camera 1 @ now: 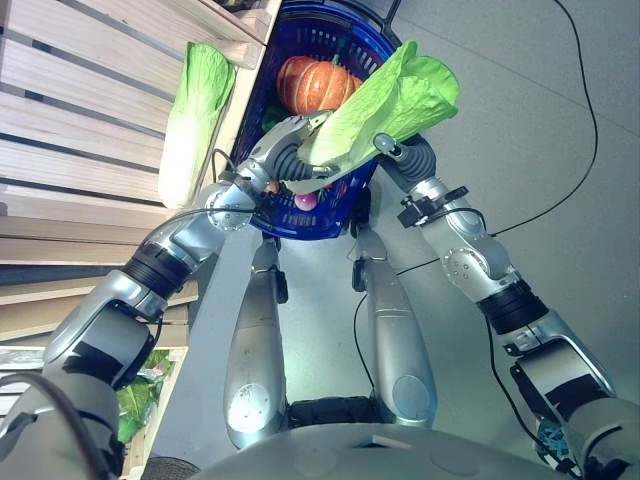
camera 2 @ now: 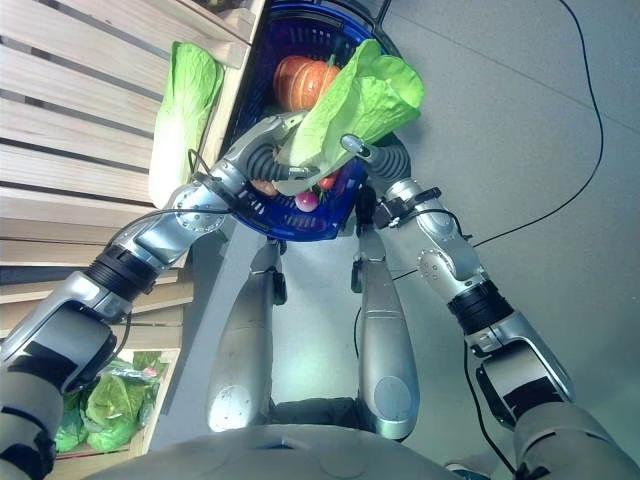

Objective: Pick up fruits and vegetables into the basket

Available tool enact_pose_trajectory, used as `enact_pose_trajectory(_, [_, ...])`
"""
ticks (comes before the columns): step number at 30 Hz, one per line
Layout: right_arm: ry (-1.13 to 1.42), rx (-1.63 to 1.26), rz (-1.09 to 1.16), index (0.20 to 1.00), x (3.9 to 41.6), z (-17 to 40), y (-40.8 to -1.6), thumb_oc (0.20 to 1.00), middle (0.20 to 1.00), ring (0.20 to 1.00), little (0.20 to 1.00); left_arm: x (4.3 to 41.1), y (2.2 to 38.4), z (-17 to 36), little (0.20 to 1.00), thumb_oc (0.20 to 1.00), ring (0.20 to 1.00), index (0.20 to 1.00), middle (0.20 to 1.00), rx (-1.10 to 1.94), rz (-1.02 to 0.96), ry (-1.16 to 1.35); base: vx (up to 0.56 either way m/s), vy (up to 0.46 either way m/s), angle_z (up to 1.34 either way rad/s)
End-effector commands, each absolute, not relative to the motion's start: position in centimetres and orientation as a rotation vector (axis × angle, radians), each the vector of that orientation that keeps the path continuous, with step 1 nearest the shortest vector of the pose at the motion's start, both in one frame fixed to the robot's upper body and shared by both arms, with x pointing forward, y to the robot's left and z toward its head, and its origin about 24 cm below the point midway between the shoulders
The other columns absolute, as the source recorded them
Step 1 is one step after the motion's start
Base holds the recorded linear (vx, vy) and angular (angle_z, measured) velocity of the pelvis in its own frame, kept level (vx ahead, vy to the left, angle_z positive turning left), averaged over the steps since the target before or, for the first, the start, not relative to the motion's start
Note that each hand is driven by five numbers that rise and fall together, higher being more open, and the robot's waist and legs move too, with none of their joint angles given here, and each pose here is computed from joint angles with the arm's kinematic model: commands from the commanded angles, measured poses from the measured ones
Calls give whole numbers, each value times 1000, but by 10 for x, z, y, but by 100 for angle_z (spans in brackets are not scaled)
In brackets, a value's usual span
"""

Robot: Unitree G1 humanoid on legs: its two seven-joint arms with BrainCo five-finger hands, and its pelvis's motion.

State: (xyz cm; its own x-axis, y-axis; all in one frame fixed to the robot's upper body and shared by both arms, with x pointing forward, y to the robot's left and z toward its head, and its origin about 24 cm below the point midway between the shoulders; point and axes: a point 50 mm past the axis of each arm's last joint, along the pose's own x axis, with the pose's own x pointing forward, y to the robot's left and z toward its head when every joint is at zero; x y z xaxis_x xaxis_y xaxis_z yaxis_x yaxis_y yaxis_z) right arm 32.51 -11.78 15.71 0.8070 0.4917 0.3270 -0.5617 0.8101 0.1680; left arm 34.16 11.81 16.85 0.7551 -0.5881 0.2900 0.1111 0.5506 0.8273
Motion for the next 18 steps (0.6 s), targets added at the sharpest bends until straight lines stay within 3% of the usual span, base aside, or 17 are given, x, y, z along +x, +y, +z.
enact_pose_trajectory(1, [-451,287,718,1000,307,194,-98,1000,1000,1000,1000,334,110,173,200,200,200,200,200,840,-463,-623,0,0,0])
enact_pose_trajectory(10, [-471,310,708,1000,306,197,-101,1000,1000,1000,1000,334,109,165,200,200,200,200,200,909,-524,-561,0,0,0])
enact_pose_trajectory(12, [-485,338,717,200,304,198,-102,200,200,200,200,333,108,164,200,200,200,200,200,916,-537,-549,0,0,0])
enact_pose_trajectory(18, [-501,343,723,200,303,198,-101,200,200,200,200,332,104,163,200,200,200,200,200,919,-547,-554,0,0,0])
